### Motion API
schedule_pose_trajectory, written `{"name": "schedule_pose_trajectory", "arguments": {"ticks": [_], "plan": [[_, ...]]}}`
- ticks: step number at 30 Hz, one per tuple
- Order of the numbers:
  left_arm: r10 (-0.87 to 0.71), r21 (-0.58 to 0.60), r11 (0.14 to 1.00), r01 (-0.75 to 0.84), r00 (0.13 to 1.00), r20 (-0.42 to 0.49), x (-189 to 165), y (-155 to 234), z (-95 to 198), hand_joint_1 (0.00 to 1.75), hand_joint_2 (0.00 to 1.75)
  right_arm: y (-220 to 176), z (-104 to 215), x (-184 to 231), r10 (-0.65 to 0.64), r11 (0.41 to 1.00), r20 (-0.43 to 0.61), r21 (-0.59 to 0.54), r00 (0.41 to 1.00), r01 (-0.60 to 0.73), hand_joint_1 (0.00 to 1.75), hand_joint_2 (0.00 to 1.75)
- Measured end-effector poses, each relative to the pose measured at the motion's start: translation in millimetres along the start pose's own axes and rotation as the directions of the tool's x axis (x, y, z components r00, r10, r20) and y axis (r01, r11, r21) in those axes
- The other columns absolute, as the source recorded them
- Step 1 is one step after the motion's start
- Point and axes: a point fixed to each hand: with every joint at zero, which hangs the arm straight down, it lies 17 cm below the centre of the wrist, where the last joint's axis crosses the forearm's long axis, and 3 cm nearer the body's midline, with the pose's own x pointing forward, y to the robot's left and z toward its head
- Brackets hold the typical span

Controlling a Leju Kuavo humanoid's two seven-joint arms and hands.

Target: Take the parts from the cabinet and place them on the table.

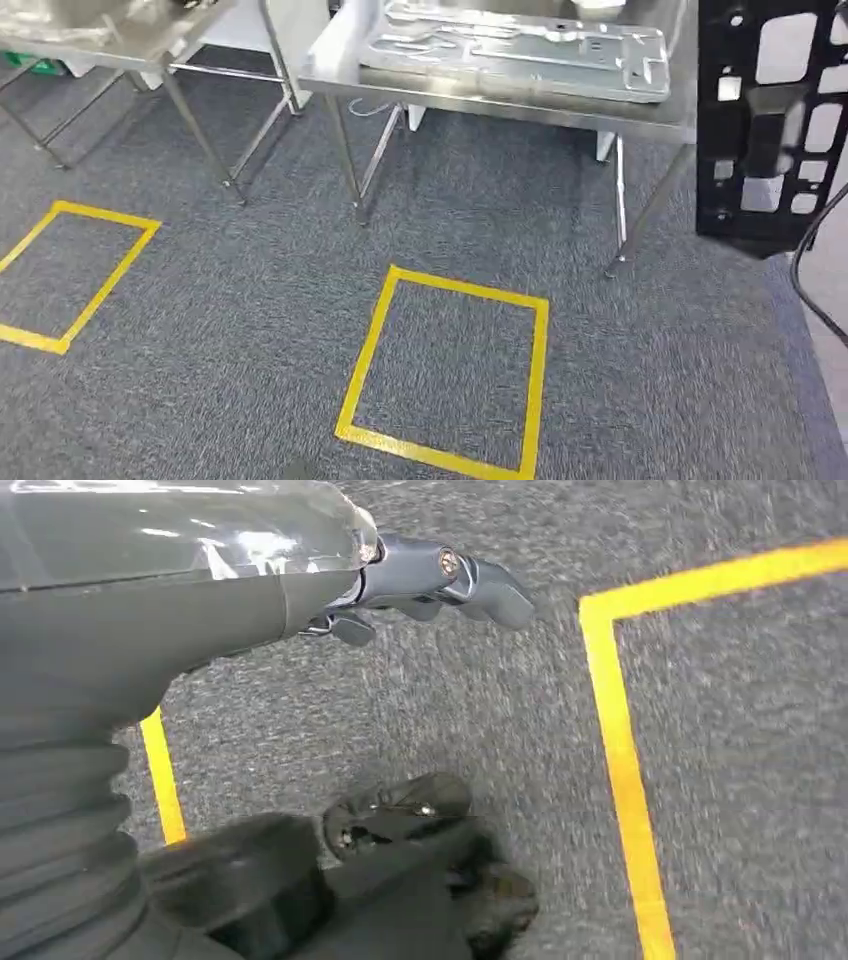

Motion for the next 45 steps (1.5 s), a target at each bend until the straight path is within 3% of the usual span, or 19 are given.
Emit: {"name": "schedule_pose_trajectory", "arguments": {"ticks": [34,45], "plan": [[0.046,0.029,0.999,-0.046,0.999,0.004,7,6,-4,0.00,1.75,-6,13,-30,0.038,0.999,-0.030,0.004,0.999,-0.038,1.75,1.75],[0.104,0.032,0.994,-0.103,0.993,-0.055,-1,6,-5,0.00,1.75,2,12,-24,0.021,1.000,-0.028,0.006,0.999,-0.021,1.75,1.75]]}}
